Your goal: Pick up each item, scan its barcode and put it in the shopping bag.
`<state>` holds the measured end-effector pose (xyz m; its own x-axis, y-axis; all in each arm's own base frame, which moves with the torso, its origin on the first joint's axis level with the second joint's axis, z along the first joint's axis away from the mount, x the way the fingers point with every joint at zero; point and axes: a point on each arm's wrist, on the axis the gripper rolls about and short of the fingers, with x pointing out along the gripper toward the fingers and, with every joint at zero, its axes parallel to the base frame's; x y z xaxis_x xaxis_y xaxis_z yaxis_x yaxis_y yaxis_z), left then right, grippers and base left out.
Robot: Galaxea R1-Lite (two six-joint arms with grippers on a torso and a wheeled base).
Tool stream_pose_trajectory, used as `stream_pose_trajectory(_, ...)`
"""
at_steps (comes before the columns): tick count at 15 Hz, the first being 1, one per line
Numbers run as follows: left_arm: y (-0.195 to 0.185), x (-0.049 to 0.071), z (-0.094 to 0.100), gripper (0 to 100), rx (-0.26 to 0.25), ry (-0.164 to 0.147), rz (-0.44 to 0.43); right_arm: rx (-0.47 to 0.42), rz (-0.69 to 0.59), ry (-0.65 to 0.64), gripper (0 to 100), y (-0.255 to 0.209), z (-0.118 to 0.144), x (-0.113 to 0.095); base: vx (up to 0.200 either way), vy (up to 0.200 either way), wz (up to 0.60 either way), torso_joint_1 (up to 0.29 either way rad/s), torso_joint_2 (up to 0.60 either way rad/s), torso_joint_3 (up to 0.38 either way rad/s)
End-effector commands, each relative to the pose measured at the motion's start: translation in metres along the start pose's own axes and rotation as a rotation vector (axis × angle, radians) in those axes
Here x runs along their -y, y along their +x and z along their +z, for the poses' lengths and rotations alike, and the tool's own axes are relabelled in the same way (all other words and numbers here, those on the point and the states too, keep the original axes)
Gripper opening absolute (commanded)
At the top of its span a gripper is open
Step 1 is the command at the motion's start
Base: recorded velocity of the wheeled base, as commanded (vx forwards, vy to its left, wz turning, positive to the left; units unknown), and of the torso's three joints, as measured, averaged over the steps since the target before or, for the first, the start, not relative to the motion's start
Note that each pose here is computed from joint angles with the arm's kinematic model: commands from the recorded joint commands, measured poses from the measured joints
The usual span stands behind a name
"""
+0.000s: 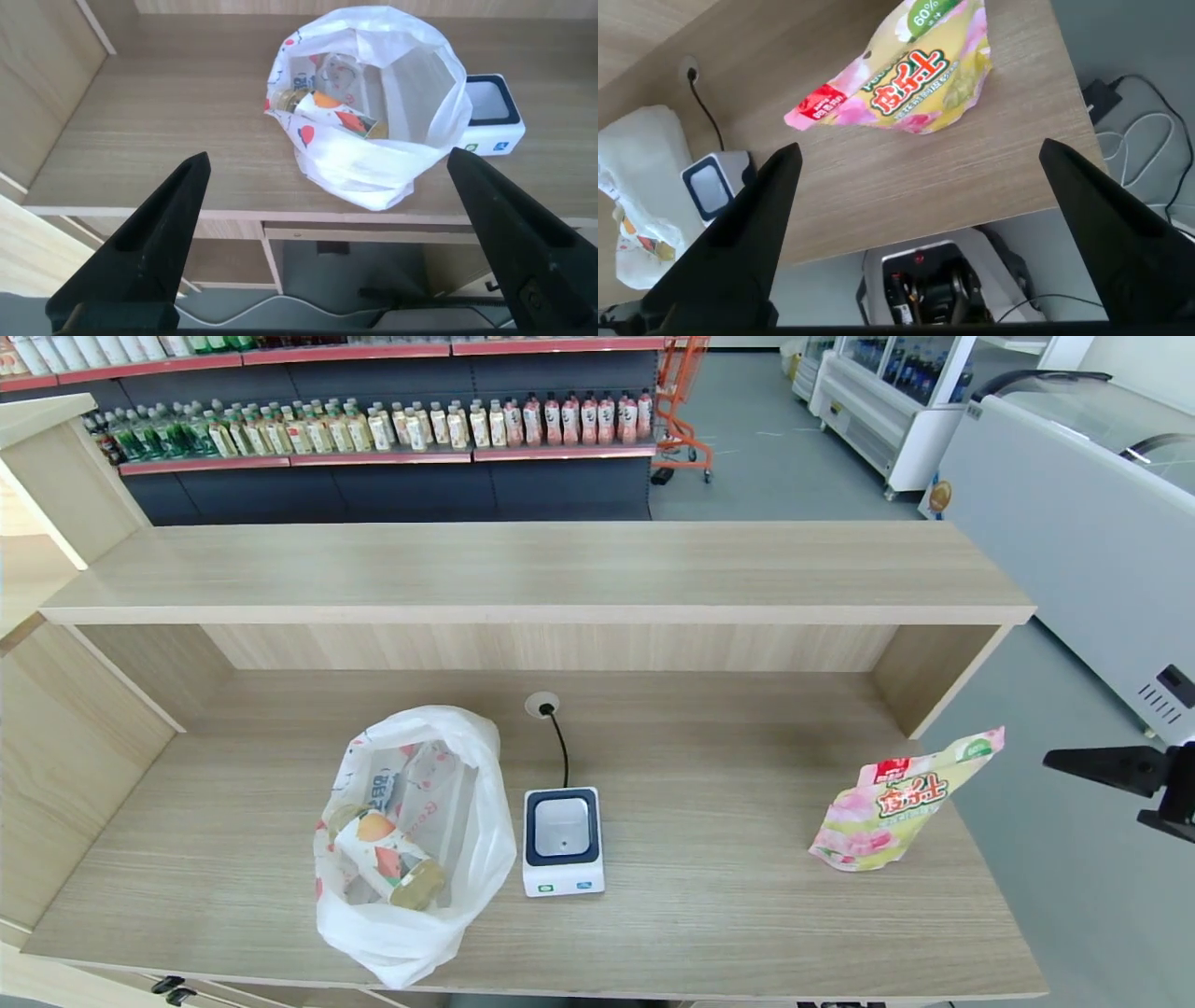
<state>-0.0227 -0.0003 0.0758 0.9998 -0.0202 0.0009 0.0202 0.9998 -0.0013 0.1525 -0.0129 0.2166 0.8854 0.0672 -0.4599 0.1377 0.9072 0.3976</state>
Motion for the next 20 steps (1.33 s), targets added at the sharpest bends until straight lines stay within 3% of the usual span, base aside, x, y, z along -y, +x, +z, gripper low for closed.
stream_pose_trajectory(1, 0.0, 0.0, 0.0, 100, 0.001, 0.0, 0.0, -0.017, -0.019, 0.022, 100, 0.013, 0.007, -0.001, 0.0, 0.0, 0.0, 0.0, 0.0, 0.0)
stream_pose_trajectory(5, 0.0, 0.0, 0.0, 100, 0.001, 0.0, 0.0, 0.007, -0.044, 0.171, 100, 0.031, 0.03, -0.01, 0.0, 0.0, 0.0, 0.0, 0.0, 0.0)
stream_pose_trajectory(11, 0.0, 0.0, 0.0, 100, 0.001, 0.0, 0.0, -0.077, -0.102, 0.423, 100, 0.066, 0.025, -0.007, 0.0, 0.0, 0.0, 0.0, 0.0, 0.0)
stream_pose_trajectory(20, 0.0, 0.0, 0.0, 100, 0.001, 0.0, 0.0, -0.179, -0.256, 0.429, 100, 0.142, 0.002, 0.016, 0.0, 0.0, 0.0, 0.0, 0.0, 0.0)
